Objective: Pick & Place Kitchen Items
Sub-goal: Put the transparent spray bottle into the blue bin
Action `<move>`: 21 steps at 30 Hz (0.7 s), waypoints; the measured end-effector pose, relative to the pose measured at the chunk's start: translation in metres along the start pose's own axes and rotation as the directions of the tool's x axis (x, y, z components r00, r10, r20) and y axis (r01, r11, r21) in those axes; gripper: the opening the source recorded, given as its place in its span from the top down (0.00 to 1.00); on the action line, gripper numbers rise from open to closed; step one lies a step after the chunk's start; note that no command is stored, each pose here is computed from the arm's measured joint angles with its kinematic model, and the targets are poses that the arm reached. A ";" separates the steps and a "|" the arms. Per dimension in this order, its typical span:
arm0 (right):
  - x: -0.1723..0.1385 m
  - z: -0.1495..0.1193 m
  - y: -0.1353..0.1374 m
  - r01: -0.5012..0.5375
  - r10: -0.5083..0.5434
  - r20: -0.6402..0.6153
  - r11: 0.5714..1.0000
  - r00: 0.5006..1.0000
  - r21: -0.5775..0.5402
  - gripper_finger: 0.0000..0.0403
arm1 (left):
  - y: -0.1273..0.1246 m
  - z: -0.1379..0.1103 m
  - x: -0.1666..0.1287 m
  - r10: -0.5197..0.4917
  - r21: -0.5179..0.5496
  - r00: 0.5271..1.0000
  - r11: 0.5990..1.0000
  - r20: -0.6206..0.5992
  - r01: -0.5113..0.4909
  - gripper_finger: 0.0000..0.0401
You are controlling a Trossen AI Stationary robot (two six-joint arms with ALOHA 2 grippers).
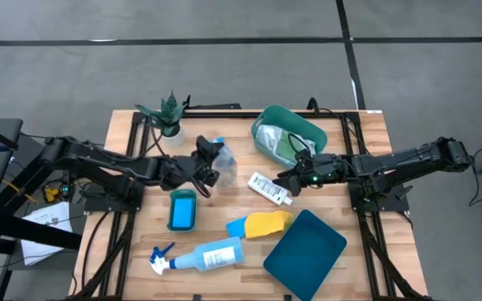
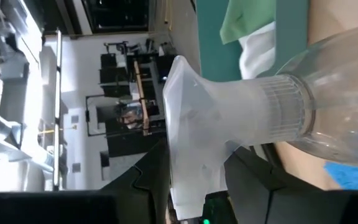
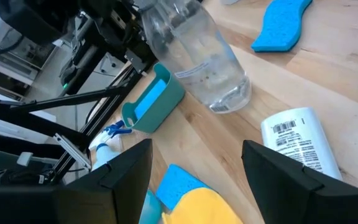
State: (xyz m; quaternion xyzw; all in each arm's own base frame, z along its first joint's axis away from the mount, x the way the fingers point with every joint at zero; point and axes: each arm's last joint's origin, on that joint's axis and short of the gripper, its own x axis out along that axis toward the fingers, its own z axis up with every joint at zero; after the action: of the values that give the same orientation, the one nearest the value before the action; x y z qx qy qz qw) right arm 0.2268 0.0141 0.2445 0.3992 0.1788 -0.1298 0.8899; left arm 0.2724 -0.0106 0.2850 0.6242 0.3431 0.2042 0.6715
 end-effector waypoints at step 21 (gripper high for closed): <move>0.000 -0.001 -0.001 0.009 -0.010 -0.016 1.000 1.000 -0.011 0.41 | -0.023 0.000 0.008 0.062 -0.079 0.993 0.994 -0.105 -0.070 0.69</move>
State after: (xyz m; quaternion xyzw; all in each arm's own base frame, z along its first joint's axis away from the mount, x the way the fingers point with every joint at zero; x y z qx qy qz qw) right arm 0.2261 0.0146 0.2429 0.3942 0.1885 -0.1299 0.8900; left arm 0.2742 -0.0083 0.2607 0.5957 0.3475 0.2720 0.6711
